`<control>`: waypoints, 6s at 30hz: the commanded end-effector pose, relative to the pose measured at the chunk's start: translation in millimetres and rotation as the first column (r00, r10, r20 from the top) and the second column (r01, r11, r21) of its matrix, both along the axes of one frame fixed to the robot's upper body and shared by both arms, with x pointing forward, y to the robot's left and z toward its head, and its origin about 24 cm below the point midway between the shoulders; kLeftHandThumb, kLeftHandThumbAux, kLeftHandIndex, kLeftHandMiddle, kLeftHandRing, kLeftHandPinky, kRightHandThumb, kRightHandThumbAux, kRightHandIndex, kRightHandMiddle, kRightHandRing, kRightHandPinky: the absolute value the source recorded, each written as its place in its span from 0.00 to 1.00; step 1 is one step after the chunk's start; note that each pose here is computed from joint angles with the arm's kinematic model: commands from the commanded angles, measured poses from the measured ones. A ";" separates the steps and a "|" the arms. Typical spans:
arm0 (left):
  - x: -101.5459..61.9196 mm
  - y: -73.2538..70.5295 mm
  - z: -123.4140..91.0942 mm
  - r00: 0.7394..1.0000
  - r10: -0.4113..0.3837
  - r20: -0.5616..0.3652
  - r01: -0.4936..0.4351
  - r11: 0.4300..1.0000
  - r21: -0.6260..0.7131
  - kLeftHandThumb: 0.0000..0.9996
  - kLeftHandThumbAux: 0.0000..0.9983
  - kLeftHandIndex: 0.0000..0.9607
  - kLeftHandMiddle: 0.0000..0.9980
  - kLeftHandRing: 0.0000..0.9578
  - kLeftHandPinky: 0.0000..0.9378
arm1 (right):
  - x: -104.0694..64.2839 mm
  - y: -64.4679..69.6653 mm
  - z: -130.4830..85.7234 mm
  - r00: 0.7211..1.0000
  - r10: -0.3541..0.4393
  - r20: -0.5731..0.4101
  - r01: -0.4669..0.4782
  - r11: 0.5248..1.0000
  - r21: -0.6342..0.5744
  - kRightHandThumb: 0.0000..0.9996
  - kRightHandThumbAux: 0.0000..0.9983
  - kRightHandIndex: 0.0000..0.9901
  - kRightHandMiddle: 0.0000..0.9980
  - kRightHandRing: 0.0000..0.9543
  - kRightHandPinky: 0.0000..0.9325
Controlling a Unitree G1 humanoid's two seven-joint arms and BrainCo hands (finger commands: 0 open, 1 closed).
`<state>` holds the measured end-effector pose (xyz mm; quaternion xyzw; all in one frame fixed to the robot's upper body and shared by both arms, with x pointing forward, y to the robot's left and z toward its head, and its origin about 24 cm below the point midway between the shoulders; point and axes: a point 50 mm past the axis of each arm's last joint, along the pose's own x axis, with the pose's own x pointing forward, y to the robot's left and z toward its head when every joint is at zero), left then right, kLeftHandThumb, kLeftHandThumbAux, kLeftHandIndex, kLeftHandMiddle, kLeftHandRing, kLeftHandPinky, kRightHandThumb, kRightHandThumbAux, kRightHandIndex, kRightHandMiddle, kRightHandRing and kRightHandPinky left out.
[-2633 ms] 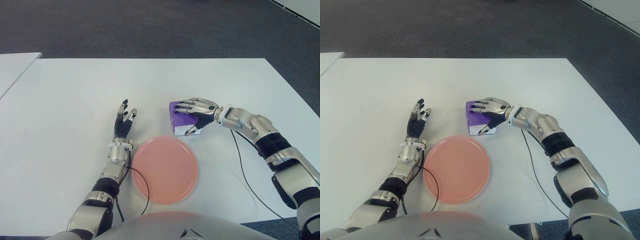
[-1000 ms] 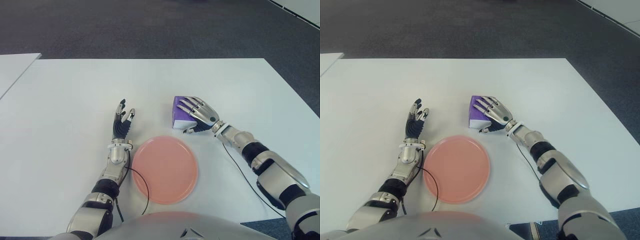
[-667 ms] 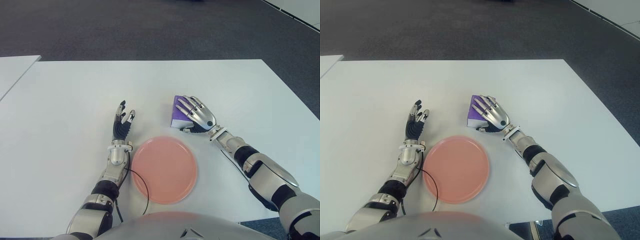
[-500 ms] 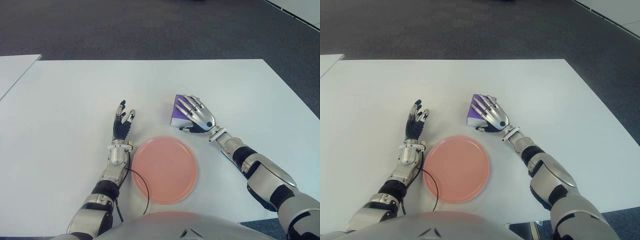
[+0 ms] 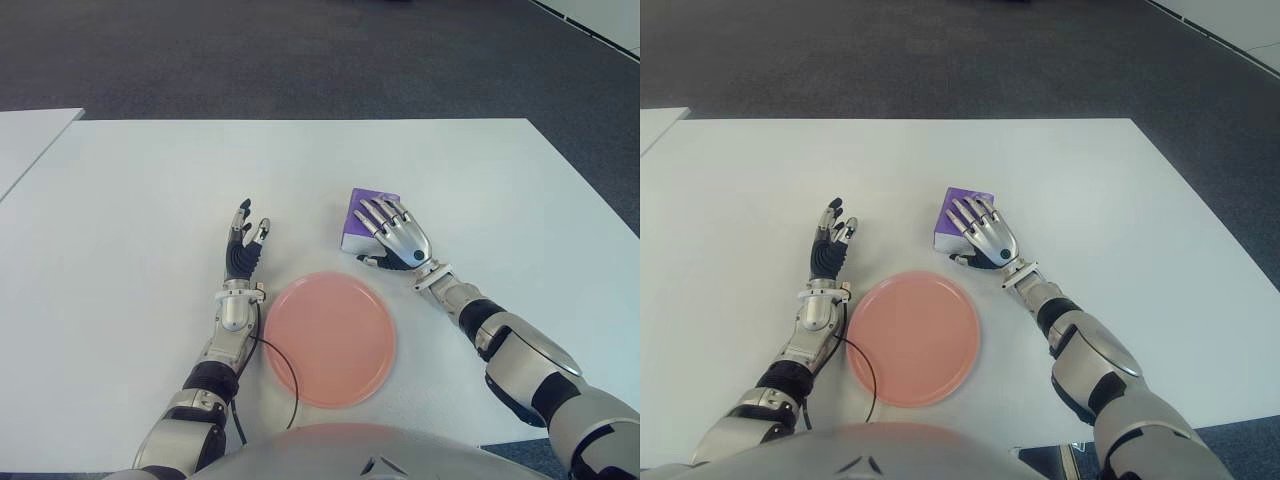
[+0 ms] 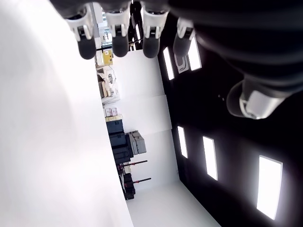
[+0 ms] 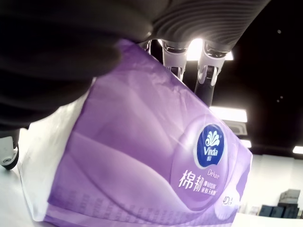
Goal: Put the tissue paper into the plate.
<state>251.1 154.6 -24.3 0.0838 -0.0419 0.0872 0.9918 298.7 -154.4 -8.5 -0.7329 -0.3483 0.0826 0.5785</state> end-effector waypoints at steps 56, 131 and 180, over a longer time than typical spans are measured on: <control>-22.1 5.9 -20.4 0.994 0.027 -0.102 -0.022 0.998 0.050 0.03 0.41 0.00 0.00 0.00 0.00 | -36.6 20.1 -26.2 0.930 0.136 -0.343 -0.010 0.938 0.346 0.86 0.68 0.41 0.55 0.91 0.92; -19.5 6.7 -20.3 0.995 0.044 -0.086 -0.040 0.998 0.040 0.03 0.43 0.00 0.00 0.00 0.00 | -0.7 7.4 75.4 0.969 0.158 -0.190 0.029 0.689 0.724 0.85 0.68 0.40 0.54 0.85 0.84; -16.5 8.7 -21.8 0.993 0.048 -0.104 -0.049 0.999 -0.008 0.04 0.42 0.00 0.00 0.00 0.00 | 49.7 -66.3 180.1 0.902 -0.179 -0.394 0.007 0.916 -0.400 0.57 0.18 0.00 0.00 0.00 0.00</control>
